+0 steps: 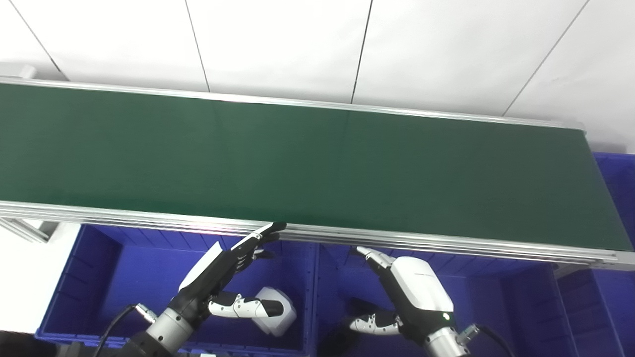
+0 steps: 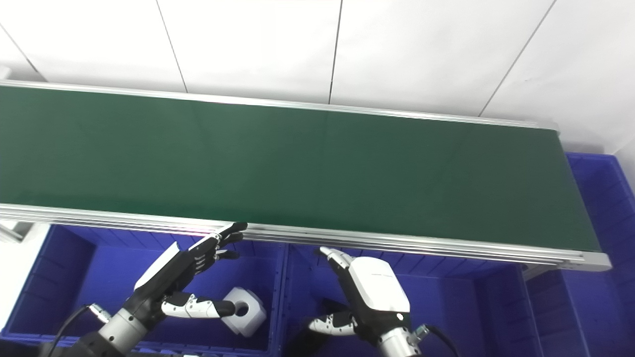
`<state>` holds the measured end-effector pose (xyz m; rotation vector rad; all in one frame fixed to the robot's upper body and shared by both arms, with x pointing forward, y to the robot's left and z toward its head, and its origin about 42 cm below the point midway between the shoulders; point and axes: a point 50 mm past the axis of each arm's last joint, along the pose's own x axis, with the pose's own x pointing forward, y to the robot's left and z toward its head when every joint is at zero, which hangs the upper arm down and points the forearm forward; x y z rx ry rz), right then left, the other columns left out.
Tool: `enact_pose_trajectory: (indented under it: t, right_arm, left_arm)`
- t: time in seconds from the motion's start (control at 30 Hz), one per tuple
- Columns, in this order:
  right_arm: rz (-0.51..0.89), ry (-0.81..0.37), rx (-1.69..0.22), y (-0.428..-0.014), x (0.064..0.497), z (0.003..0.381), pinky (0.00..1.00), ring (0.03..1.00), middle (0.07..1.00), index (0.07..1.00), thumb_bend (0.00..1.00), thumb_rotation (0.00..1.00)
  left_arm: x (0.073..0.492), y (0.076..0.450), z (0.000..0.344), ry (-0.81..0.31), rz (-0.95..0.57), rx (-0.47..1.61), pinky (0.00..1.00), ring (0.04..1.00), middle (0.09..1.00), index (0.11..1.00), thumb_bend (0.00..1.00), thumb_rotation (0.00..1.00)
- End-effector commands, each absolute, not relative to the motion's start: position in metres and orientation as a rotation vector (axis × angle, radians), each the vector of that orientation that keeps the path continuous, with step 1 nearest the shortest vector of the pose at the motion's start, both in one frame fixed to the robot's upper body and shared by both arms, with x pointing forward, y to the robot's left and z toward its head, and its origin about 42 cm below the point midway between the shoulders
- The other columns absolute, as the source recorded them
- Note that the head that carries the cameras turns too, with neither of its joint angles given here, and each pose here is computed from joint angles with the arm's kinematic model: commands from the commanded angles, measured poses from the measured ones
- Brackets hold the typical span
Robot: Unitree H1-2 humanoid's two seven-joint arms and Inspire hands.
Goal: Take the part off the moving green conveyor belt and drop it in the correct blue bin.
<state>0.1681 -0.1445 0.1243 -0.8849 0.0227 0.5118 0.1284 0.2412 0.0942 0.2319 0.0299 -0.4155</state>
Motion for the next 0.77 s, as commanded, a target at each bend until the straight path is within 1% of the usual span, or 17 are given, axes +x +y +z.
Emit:
enact_pose_trajectory:
  t: [0.0, 0.03, 0.07, 0.1, 0.17, 0.3, 0.5, 0.63, 0.73]
  right_arm:
    - [0.442, 0.011, -0.745, -0.142, 0.161, 0.137, 0.70, 0.821, 0.874, 0.887, 0.60, 0.35]
    - [0.429, 0.024, -0.703, -0.141, 0.157, 0.138, 0.70, 0.820, 0.875, 0.888, 0.60, 0.36]
    - [0.420, 0.032, -0.671, -0.139, 0.154, 0.137, 0.68, 0.817, 0.876, 0.891, 0.60, 0.40]
    - [0.414, 0.037, -0.643, -0.138, 0.152, 0.136, 0.68, 0.817, 0.878, 0.894, 0.59, 0.41]
    - [0.407, 0.045, -0.610, -0.138, 0.151, 0.131, 0.68, 0.809, 0.877, 0.900, 0.59, 0.43]
    - [0.407, 0.060, -0.574, -0.142, 0.157, 0.122, 0.67, 0.793, 0.871, 0.904, 0.60, 0.45]
    - [0.393, 0.067, -0.545, -0.143, 0.161, 0.116, 0.64, 0.789, 0.876, 0.912, 0.61, 0.46]
    - [0.386, 0.064, -0.524, -0.144, 0.163, 0.113, 0.66, 0.803, 0.883, 0.921, 0.60, 0.46]
    - [0.381, 0.056, -0.510, -0.144, 0.164, 0.111, 0.69, 0.814, 0.890, 0.941, 0.60, 0.43]
  left_arm:
    - [0.127, 0.246, 0.102, 0.011, -0.415, 0.229, 0.84, 0.948, 0.976, 0.922, 0.69, 0.46]
    - [0.127, 0.246, 0.102, 0.009, -0.413, 0.231, 0.84, 0.948, 0.976, 0.922, 0.69, 0.46]
    - [0.127, 0.246, 0.102, 0.007, -0.411, 0.235, 0.84, 0.944, 0.975, 0.922, 0.69, 0.46]
    - [0.127, 0.246, 0.102, 0.007, -0.410, 0.238, 0.83, 0.941, 0.973, 0.921, 0.69, 0.46]
    - [0.127, 0.246, 0.102, 0.008, -0.407, 0.238, 0.83, 0.940, 0.973, 0.923, 0.69, 0.48]
    - [0.128, 0.245, 0.101, 0.002, -0.404, 0.234, 0.82, 0.940, 0.975, 0.925, 0.68, 0.46]
    - [0.129, 0.244, 0.099, 0.006, -0.399, 0.238, 0.83, 0.943, 0.976, 0.925, 0.68, 0.48]
    - [0.130, 0.245, 0.098, 0.001, -0.404, 0.239, 0.83, 0.944, 0.980, 0.929, 0.67, 0.47]
    - [0.131, 0.245, 0.097, -0.003, -0.405, 0.240, 0.83, 0.944, 0.981, 0.931, 0.67, 0.47]
